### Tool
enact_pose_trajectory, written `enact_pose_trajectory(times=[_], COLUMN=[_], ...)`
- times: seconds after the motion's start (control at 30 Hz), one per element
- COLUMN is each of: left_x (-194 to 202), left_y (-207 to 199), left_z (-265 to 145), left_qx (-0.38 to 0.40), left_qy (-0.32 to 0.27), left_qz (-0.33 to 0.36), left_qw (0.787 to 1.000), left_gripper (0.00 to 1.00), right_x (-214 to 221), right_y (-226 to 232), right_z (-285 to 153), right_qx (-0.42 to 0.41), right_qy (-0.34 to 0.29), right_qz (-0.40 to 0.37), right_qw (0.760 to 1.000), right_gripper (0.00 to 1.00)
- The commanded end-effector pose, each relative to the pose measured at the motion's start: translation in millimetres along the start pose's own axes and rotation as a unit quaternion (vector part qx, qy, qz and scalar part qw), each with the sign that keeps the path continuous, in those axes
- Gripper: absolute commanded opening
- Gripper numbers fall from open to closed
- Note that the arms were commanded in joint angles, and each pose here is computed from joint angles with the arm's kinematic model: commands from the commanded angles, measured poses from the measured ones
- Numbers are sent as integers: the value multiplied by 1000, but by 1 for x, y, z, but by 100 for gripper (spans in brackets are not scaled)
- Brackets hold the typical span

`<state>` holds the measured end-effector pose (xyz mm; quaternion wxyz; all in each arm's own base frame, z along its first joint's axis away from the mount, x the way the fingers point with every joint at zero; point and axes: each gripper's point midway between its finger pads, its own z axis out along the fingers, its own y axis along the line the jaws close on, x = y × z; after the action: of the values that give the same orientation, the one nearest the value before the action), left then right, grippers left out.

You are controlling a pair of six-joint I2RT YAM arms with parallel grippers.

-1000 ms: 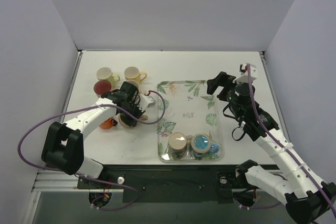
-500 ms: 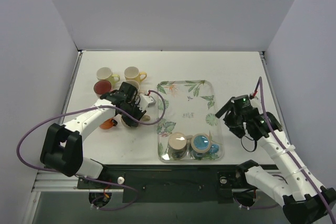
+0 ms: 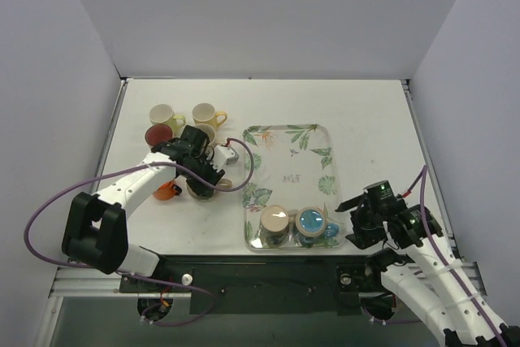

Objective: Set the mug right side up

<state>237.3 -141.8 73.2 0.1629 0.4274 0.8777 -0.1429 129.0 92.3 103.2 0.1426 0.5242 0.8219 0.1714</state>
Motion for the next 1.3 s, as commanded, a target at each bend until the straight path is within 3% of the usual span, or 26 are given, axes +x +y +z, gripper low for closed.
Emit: enact_pose_trajectory(times=[0.0,0.13,0.23,0.27,0.47,0.8,0.9,1.03,1.13,1.27], left_x=[-26,-27,-32,-32,-43,-49,-49,-53,-59,-70], left_y=[1,-3,-7,-10,-15,-14,-14,-13,-12,-9], left_z=[-19,-24,-33,-38,-59,-60,-61,-62,-64,-72], left_qx=[4,13,22,24,36,36,35,36,34,26], left_qy=[-41,-39,-43,-41,-53,-62,-61,-65,-72,-85], left_qz=[20,21,21,21,26,26,26,28,31,37], left_qw=[999,999,999,999,998,997,997,997,996,995], left_gripper=[38,57,60,70,70,71,71,70,71,71], right_x=[12,18,24,24,25,24,22,16,8,-16], right_y=[-22,-29,-10,-7,-9,0,0,2,16,60], right_z=[-2,-1,4,5,29,56,57,57,51,28], right_qx=[72,104,86,90,75,46,45,46,32,-13], right_qy=[29,36,38,37,29,21,19,8,-8,-69], right_qz=[5,-7,-10,-18,31,69,66,56,33,-66], right_qw=[997,994,996,995,996,996,997,997,999,995], right_gripper=[72,74,73,71,54,36,23,2,0,0])
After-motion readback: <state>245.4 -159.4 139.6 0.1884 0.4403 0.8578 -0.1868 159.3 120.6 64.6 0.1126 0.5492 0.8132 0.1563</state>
